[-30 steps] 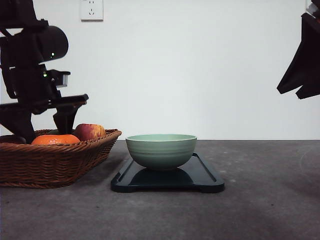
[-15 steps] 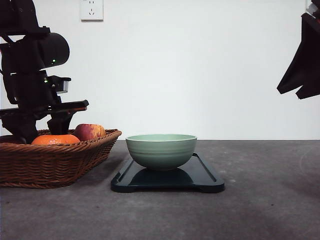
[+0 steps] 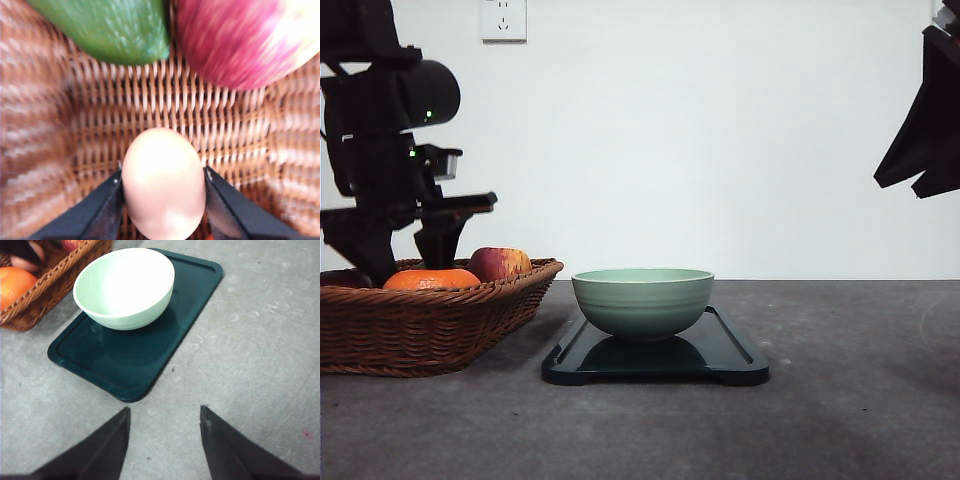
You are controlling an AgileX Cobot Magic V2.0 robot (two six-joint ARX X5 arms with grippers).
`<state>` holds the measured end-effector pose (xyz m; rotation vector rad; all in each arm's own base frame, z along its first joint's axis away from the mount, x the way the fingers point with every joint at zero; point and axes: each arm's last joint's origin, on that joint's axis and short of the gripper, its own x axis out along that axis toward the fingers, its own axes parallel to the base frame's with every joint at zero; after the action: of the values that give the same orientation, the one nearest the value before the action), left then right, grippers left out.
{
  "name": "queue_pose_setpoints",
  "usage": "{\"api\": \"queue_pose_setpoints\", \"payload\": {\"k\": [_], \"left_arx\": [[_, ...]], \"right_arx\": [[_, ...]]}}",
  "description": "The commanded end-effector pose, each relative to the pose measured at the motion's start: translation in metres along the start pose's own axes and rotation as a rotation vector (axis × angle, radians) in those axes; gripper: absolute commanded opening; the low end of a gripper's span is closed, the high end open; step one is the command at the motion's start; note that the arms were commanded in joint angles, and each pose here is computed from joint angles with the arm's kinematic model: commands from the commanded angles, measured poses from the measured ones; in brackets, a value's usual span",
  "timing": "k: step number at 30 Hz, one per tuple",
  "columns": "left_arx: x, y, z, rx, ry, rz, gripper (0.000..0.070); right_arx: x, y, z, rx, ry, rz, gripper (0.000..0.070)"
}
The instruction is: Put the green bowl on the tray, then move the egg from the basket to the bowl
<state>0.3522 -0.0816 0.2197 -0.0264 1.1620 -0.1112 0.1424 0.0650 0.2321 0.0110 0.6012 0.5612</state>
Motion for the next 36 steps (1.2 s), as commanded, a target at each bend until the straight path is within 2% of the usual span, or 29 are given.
{"api": "queue_pose_setpoints", "payload": {"k": [1,8,15,26,30,36], "left_arx": [[-0.016,-0.002,0.01,0.018,-0.041,-0.004,0.0212],[-0.06,-0.007,0.027,0.038,-0.073,-0.011,0.0218],[-0.089,-0.037,0.046,0.101,-0.218,-0.173,0.0218],[-0.099,-0.106,0.045,0.254,-0.406,-0.34,0.0218],[-0.092,-0.127,0.042,0.295,-0.419,-0.375,0.0218],[-0.063,-0.151,0.036,0.335,-0.362,-0.39,0.0218]], "right_arx": [[0.001,0.0,0.002,0.008,-0.01,0.002,0.0273],[0.001,0.0,0.002,0.007,-0.013,0.002,0.0273],[0.001,0.0,0.002,0.007,-0.013,0.002,0.0273],[0.001,0.0,0.002,0.007,-0.013,0.001,0.0273],[0.001,0.0,0.002,0.006,-0.013,0.001,0.0273],[0.001,0.0,0.002,0.007,-0.013,0.002,0.0273]]}}
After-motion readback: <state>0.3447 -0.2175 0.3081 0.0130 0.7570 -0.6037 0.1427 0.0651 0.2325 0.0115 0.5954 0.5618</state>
